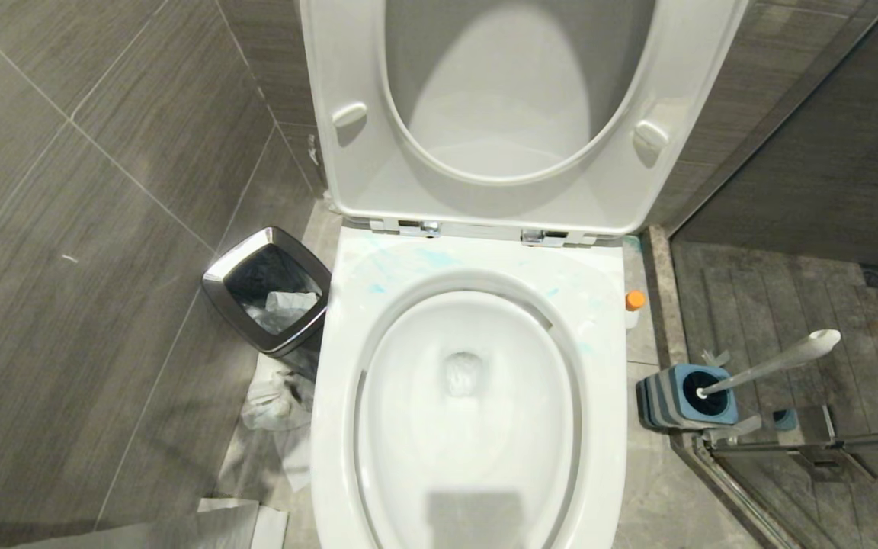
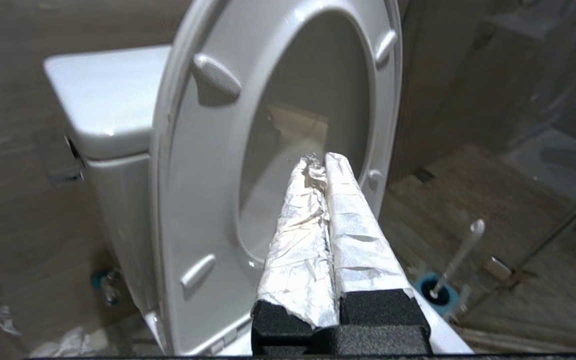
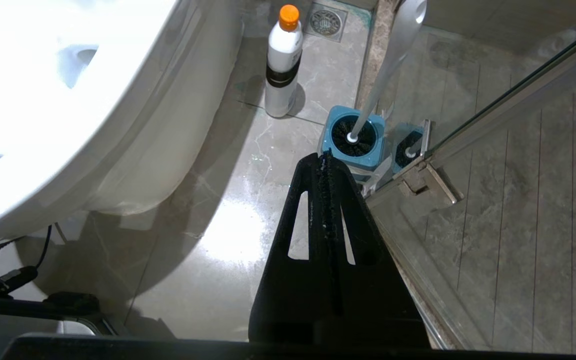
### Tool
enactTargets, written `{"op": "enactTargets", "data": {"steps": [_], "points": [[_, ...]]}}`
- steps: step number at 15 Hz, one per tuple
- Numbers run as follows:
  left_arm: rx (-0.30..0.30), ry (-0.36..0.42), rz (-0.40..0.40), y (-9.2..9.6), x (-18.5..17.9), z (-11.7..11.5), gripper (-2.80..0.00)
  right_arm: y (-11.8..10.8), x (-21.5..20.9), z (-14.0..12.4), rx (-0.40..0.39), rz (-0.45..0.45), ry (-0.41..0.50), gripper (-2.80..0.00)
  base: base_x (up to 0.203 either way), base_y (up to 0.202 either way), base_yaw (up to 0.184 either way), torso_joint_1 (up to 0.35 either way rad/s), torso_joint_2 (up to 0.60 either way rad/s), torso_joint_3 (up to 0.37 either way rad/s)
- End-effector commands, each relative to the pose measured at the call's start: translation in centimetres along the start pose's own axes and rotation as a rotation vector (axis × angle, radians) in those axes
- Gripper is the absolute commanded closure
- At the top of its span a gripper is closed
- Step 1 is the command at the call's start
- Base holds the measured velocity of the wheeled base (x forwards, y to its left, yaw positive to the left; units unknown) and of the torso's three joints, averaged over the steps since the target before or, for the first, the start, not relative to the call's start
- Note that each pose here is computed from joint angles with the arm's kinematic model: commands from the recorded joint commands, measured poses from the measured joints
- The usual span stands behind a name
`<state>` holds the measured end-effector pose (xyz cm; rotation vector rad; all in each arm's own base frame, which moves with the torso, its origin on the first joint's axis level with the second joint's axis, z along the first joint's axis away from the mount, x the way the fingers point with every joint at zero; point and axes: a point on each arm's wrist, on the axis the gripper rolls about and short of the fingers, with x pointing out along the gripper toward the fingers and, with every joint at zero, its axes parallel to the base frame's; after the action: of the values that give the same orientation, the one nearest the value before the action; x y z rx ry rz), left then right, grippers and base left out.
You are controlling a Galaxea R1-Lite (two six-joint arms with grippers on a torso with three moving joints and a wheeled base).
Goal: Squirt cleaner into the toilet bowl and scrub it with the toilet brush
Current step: Close the toilet lid
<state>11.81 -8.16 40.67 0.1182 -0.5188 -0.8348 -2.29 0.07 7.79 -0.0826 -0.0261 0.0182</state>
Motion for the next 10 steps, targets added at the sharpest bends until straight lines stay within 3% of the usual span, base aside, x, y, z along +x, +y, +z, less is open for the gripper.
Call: {"op": "enactTargets", "data": {"steps": [1, 3, 6, 10], "points": [[0.000, 0.042, 0.000, 0.4, 0.1, -1.3, 0.00, 0.0, 0.1, -0.3, 0.000, 0.002, 0.011, 0.00, 0.000, 0.000, 0.000, 0.000, 0.00, 0.000], [0.002, 0.087, 0.021, 1.8, 0.7, -2.7, 0.00, 0.0, 0.1, -0.3, 0.000, 0.002, 0.011, 0.00, 0.000, 0.000, 0.000, 0.000, 0.00, 0.000], [0.030, 0.122, 0.043, 5.5, 1.6, -5.3, 0.00, 0.0, 0.1, -0.3, 0.000, 0.002, 0.011, 0.00, 0.000, 0.000, 0.000, 0.000, 0.00, 0.000], [0.020, 0.058, 0.039, 8.6, 3.9, -7.7, 0.00, 0.0, 0.1, -0.4, 0.000, 0.002, 0.013, 0.00, 0.000, 0.000, 0.000, 0.000, 0.00, 0.000]]}}
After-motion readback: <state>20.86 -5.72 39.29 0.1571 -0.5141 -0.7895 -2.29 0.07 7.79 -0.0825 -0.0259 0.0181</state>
